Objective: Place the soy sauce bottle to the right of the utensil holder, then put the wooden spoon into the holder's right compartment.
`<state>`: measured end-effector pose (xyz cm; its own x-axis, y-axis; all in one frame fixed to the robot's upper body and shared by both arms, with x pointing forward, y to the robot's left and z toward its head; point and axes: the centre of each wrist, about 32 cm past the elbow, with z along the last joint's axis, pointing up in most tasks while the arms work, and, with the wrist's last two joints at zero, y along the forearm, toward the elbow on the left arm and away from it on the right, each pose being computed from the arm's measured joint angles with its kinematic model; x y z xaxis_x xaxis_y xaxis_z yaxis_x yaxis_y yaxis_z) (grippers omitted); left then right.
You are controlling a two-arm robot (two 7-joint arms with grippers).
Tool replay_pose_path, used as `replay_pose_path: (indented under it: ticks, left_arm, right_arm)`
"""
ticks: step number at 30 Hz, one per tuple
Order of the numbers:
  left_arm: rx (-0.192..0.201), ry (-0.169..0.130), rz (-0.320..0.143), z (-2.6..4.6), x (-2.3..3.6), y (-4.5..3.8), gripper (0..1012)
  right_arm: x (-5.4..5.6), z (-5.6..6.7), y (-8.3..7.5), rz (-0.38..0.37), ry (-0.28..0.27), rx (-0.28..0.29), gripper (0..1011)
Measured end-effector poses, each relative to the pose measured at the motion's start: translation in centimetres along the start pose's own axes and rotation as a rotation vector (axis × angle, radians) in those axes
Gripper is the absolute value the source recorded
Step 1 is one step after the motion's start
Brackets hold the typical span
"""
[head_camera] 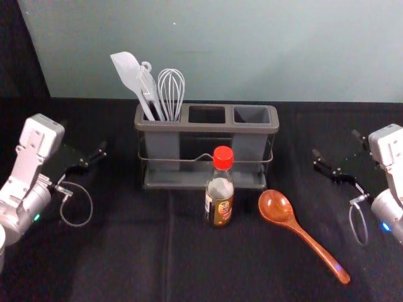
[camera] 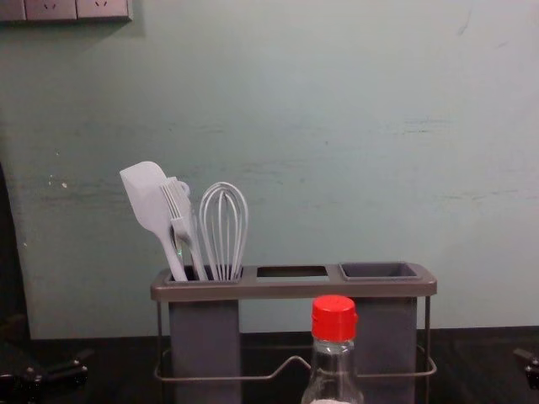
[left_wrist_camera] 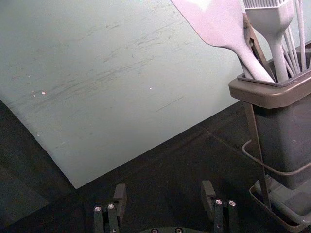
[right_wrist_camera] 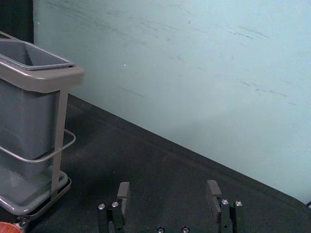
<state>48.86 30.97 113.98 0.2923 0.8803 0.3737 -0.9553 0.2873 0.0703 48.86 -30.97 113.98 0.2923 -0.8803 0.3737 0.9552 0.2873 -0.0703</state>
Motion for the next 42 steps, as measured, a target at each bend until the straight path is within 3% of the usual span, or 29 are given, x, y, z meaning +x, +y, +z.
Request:
replay_pose_path:
  ticks: [42]
  left_arm:
    - [0.000, 0.000, 0.000, 0.00, 0.00, 0.00, 1005]
  right_arm:
    - [0.00, 0.00, 0.00, 0.000, 0.000, 0.000, 1003]
